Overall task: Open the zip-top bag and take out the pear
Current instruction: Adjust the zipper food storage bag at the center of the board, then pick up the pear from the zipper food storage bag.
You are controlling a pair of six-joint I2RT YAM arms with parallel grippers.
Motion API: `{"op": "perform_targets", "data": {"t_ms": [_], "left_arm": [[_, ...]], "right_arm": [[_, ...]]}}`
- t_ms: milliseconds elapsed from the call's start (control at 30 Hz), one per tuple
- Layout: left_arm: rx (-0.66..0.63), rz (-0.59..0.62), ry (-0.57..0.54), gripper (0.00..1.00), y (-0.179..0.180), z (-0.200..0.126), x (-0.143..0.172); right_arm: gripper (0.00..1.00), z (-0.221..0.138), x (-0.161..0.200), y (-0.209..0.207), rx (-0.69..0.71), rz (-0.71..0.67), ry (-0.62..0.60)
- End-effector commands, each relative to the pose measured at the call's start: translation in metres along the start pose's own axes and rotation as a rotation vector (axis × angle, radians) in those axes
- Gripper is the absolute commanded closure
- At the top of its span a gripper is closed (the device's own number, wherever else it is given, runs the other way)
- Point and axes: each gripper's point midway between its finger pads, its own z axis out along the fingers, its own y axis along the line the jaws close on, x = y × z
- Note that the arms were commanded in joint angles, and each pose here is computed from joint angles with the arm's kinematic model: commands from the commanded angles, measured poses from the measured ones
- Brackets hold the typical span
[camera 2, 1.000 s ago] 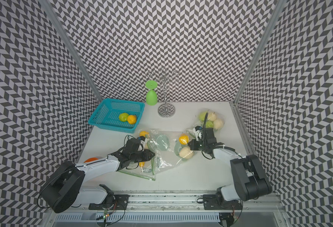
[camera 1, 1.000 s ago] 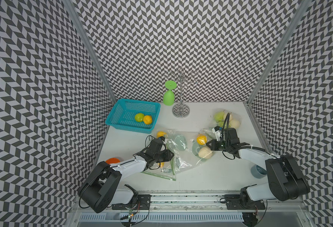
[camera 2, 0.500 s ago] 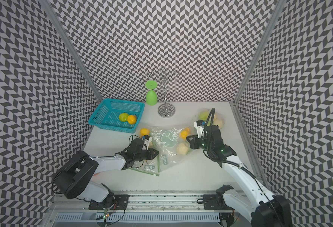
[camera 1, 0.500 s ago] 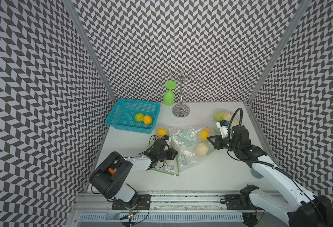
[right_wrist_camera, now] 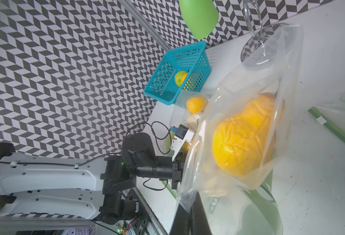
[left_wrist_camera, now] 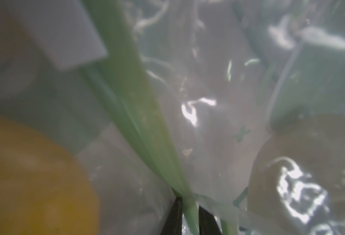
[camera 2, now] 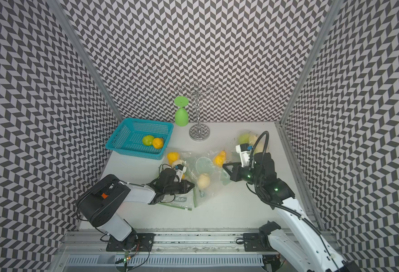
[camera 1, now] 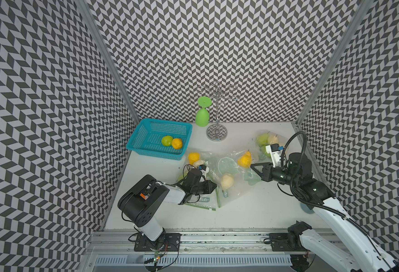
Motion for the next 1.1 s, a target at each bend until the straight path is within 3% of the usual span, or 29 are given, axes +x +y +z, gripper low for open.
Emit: {"op": "perform_targets", "data": {"t_ms": [0,133,200,300,333,500,633,733,967,1067], "left_arm": [[-0.149,-0.071,0.146,0.81,0.043,-0.002,0.051],[-0.142,-0.068,0.146,0.81,0.04,-0.005,0.051],[-0.134,-0.059,0.142,0.81,0.034,-0.01,0.049],[-0.107,-0.035,0.108,0.74,0.019,-0.021,0.039],[-0.104,-0.03,0.101,0.72,0.015,-0.024,0.036],[-0.09,-0.014,0.073,0.7,0.002,-0.038,0.027],[-0.072,-0.022,0.042,0.71,-0.004,-0.049,0.023],[-0.083,-0.024,0.003,0.71,-0.006,-0.057,0.016],[-0.15,-0.026,-0.045,0.78,0.003,-0.065,0.004],[-0.18,-0.028,-0.033,0.8,0.01,-0.06,0.004]], "right_arm": [[1.0,0.0,0.003,-0.024,0.096,0.046,0.002],[0.97,0.01,0.026,-0.073,0.215,0.116,0.025],[0.89,0.01,0.03,-0.092,0.268,0.133,0.014],[0.57,0.004,0.022,-0.111,0.356,0.132,-0.014],[0.51,0.001,0.018,-0.112,0.374,0.127,-0.02],[0.4,-0.025,-0.026,-0.094,0.435,0.049,-0.115],[0.39,-0.044,-0.051,-0.074,0.458,-0.014,-0.147],[0.41,-0.031,-0.051,-0.038,0.273,-0.017,-0.11],[0.8,0.058,0.007,0.006,0.073,0.001,0.047],[0.87,0.095,0.029,-0.008,0.076,0.032,0.126]]}}
